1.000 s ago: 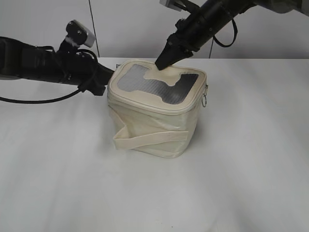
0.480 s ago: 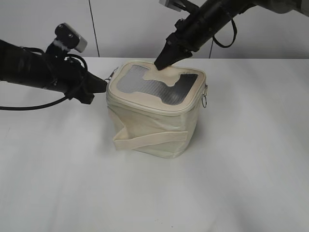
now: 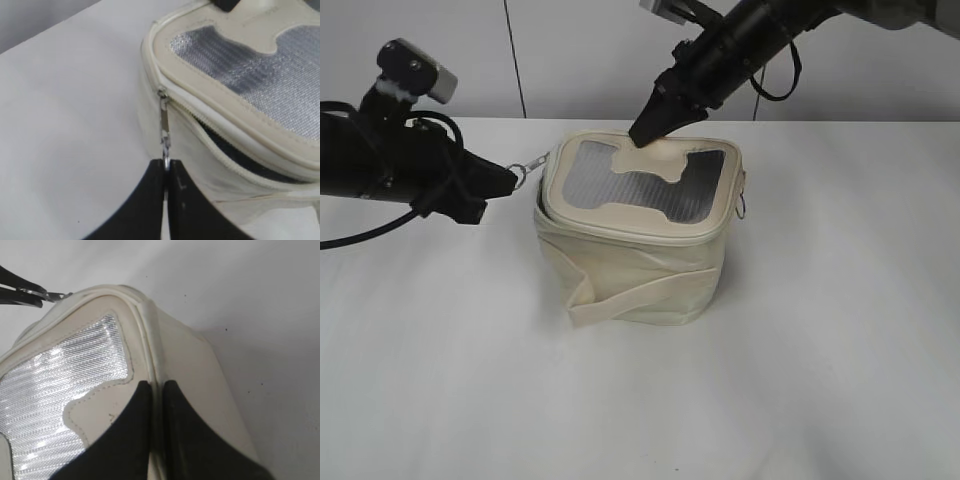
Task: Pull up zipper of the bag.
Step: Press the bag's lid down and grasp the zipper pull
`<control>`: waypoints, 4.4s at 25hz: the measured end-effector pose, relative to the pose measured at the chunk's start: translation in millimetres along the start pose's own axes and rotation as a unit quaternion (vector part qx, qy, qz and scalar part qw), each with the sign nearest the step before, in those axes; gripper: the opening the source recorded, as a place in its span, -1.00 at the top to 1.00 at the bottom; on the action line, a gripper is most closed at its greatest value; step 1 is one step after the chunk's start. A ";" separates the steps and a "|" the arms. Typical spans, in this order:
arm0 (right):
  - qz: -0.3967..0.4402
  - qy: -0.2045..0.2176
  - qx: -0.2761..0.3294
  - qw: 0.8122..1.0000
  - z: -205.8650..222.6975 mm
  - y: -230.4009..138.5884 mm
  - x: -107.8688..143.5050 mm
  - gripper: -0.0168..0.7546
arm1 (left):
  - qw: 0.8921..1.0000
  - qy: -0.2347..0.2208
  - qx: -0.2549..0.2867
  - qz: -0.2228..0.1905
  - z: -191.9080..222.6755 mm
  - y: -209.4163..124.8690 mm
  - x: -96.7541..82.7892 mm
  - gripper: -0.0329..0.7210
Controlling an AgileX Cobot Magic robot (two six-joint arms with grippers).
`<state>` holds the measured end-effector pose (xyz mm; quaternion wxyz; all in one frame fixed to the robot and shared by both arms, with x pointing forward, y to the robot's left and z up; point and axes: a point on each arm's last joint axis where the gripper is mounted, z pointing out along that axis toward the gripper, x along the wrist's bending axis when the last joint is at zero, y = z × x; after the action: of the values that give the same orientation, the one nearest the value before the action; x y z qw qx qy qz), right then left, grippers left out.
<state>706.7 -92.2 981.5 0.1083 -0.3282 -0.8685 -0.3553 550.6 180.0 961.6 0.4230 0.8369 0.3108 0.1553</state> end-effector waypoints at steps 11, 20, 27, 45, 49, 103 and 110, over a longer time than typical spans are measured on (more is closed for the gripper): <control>0.017 0.017 -0.006 1.000 5.1 3.0 7.9 0.84 | 0.998 0.009 -0.012 -0.065 -35.6 -9.4 -24.2 0.94; 0.043 0.023 -0.009 0.999 5.6 2.8 7.9 0.84 | 0.990 -0.032 0.006 -0.137 -37.8 -26.8 -39.5 0.94; 0.054 0.026 -0.010 0.998 5.7 2.7 7.6 0.84 | 0.984 -0.081 0.015 -0.159 -42.3 -28.0 -49.4 0.94; 0.095 0.000 -0.018 0.995 -2.2 -0.6 -6.9 0.85 | 0.977 -0.128 0.109 -0.133 -67.5 -38.0 -74.5 0.94; 0.082 0.003 -0.015 0.996 -2.4 -1.0 -6.3 0.85 | 0.987 -0.017 0.085 -0.138 -63.4 -36.2 -55.0 0.90; 0.061 0.004 -0.015 0.998 -3.6 -1.4 -7.0 0.86 | 0.992 0.011 0.044 0.118 42.0 -11.2 -10.0 -0.02; 0.061 0.004 -0.015 0.998 -3.6 -1.4 -7.0 0.86 | 0.991 0.020 0.018 0.129 42.6 7.2 -4.1 -0.02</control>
<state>711.0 -98.8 980.4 0.1280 -0.3807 -0.8412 -0.3620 572.5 148.1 942.1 0.3779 0.8742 0.2118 0.2194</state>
